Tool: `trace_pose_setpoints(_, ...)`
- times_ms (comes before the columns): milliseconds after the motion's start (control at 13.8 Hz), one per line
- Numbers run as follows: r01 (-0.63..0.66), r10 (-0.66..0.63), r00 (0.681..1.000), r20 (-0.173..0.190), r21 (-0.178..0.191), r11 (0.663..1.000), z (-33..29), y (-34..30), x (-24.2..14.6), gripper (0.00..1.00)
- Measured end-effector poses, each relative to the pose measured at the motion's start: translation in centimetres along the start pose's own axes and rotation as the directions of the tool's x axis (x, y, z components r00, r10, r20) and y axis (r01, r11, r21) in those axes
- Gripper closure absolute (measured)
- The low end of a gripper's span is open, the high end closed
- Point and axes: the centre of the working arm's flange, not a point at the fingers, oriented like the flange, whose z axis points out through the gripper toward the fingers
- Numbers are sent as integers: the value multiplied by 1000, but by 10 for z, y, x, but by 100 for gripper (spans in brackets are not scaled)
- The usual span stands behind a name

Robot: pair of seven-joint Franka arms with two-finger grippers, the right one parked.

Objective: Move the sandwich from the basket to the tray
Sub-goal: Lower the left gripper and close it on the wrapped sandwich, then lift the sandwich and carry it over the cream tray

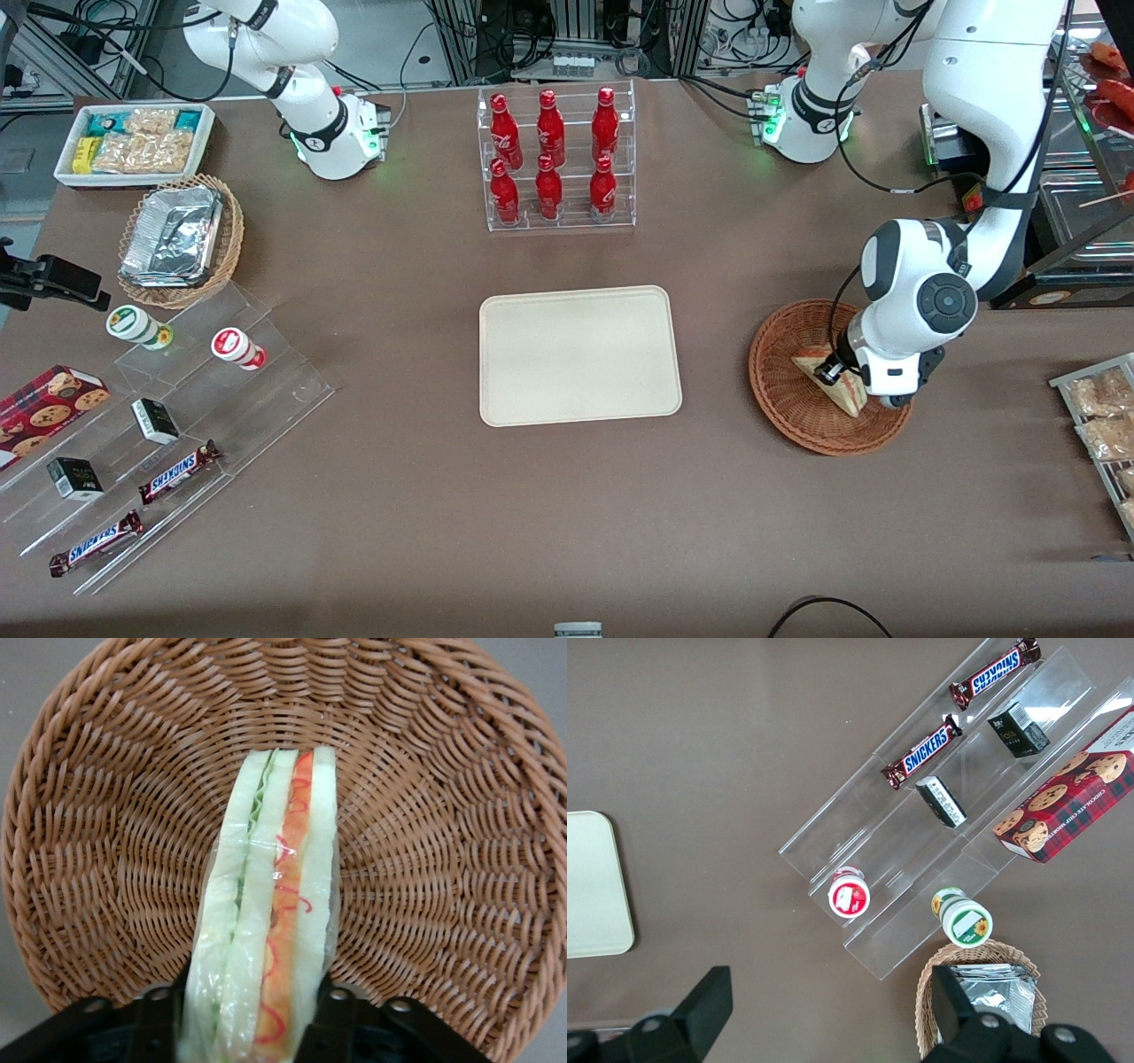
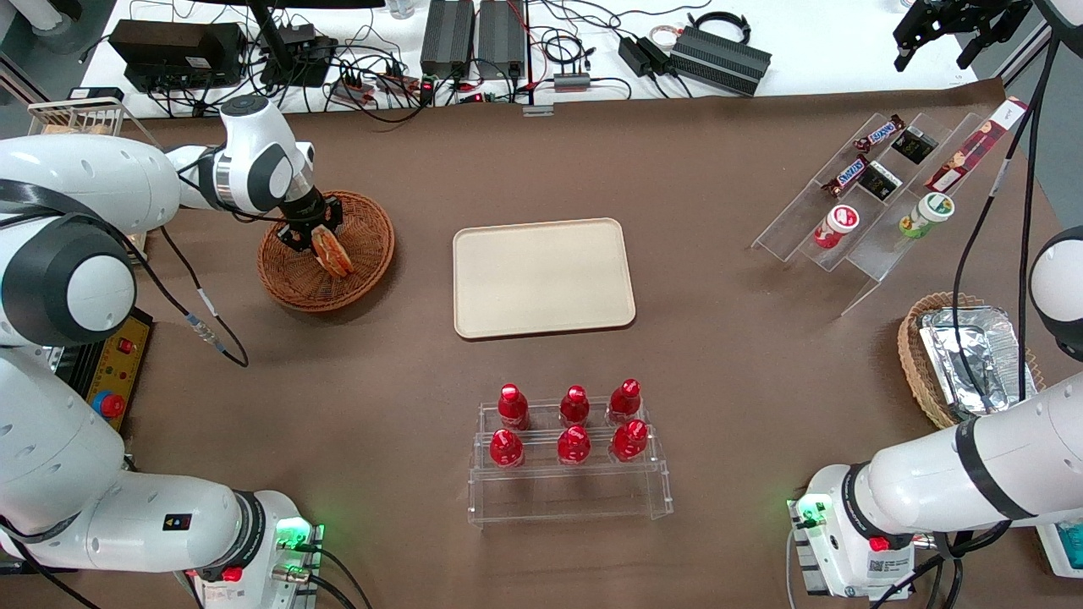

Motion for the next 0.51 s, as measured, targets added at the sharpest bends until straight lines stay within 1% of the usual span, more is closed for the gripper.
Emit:
trace_pose_setpoints(73,0,0,1000,1,1,1000,-5,1,1,63)
trace_pose_setpoints(145,-2,2,1000,7,10,1000,-12,3,1,67)
trace_pose_setpoints(290,-14,13,1000,23,32,999,-35,11,0,73)
trace_pose_setpoints(363,-27,26,999,26,38,999,-51,19,-3,79)
trace_pose_setpoints(435,-44,43,999,27,40,998,-68,29,-8,82)
trace_pose_setpoints(508,-65,64,998,27,42,997,-86,40,-15,82)
